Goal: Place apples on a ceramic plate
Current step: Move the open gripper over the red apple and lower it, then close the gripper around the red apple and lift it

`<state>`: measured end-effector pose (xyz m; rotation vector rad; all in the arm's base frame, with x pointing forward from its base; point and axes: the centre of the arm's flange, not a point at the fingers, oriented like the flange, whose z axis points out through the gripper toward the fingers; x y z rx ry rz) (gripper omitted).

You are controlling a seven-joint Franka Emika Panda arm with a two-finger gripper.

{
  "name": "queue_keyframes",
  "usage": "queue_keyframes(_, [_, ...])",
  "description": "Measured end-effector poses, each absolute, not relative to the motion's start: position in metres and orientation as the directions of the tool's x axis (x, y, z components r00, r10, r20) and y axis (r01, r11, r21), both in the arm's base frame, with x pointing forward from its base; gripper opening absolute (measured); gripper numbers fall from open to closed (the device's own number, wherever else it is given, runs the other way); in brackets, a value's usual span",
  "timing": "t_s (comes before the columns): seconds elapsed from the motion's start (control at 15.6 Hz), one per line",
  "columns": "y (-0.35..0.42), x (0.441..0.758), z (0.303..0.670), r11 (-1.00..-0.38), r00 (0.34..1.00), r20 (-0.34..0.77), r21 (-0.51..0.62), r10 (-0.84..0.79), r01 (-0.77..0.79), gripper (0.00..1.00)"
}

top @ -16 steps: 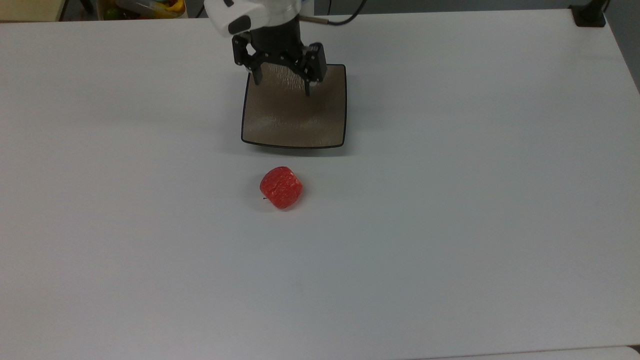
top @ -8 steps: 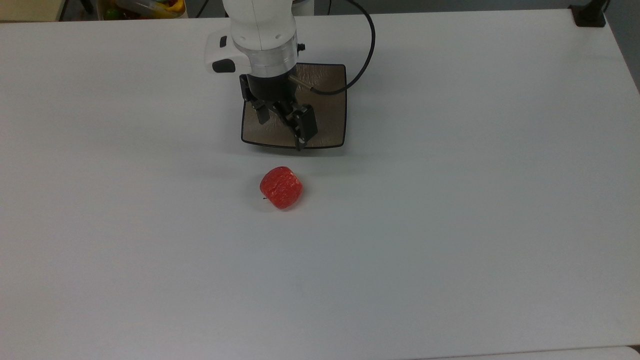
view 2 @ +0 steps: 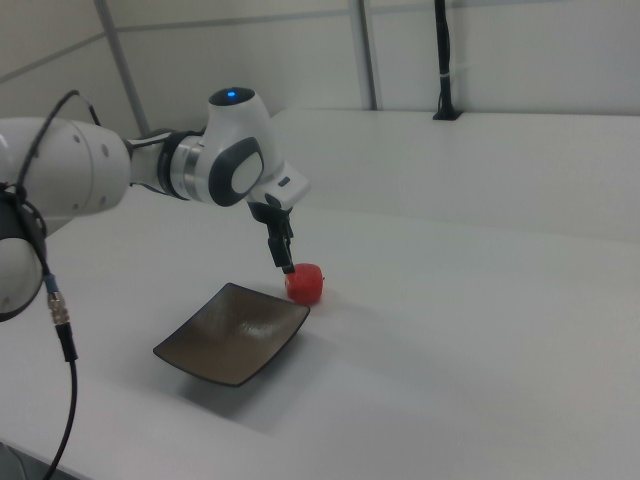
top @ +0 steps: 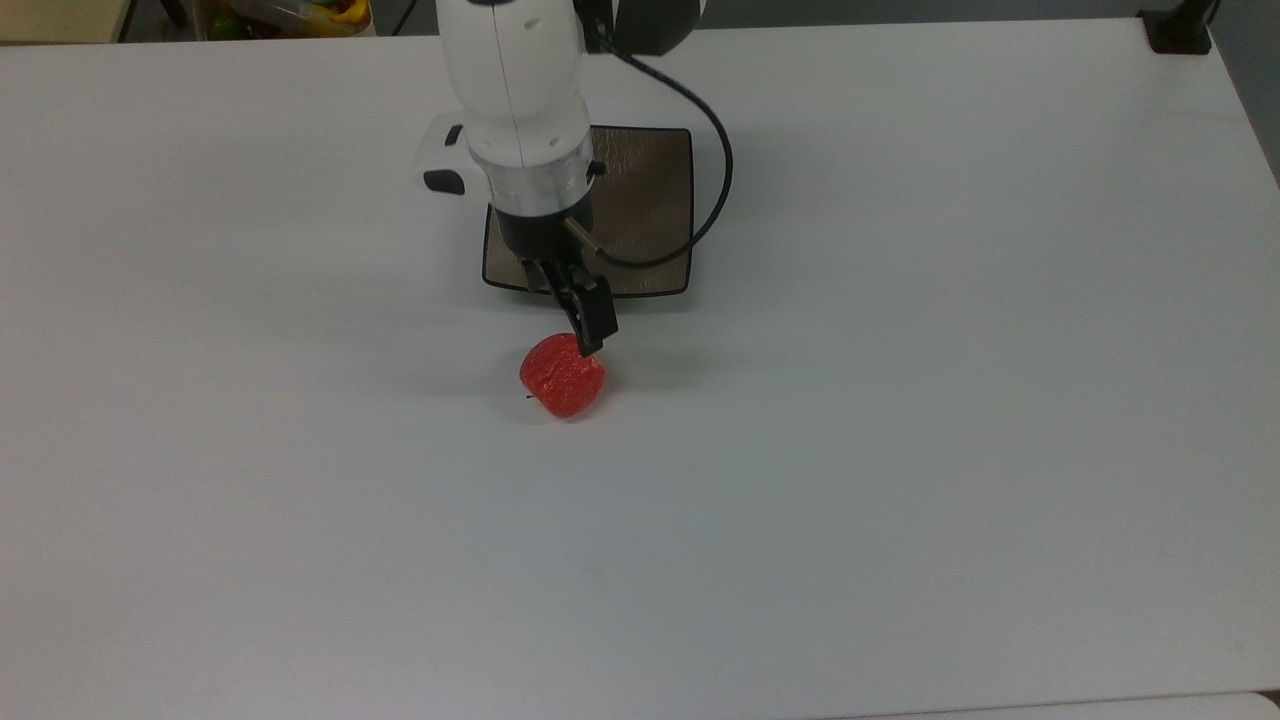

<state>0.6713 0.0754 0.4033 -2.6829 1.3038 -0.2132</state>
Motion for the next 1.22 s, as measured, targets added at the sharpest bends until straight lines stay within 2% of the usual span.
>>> queue_keyframes(0.45, [0.076,0.686,0.38,-0.598,0.6,0.054,-0.195,-0.798,-0.778,1.0])
queue_keyframes(1.22, [0.069,0.689,0.348,-0.588,0.592,0.034,-0.167,-0.806,-0.791,1.0])
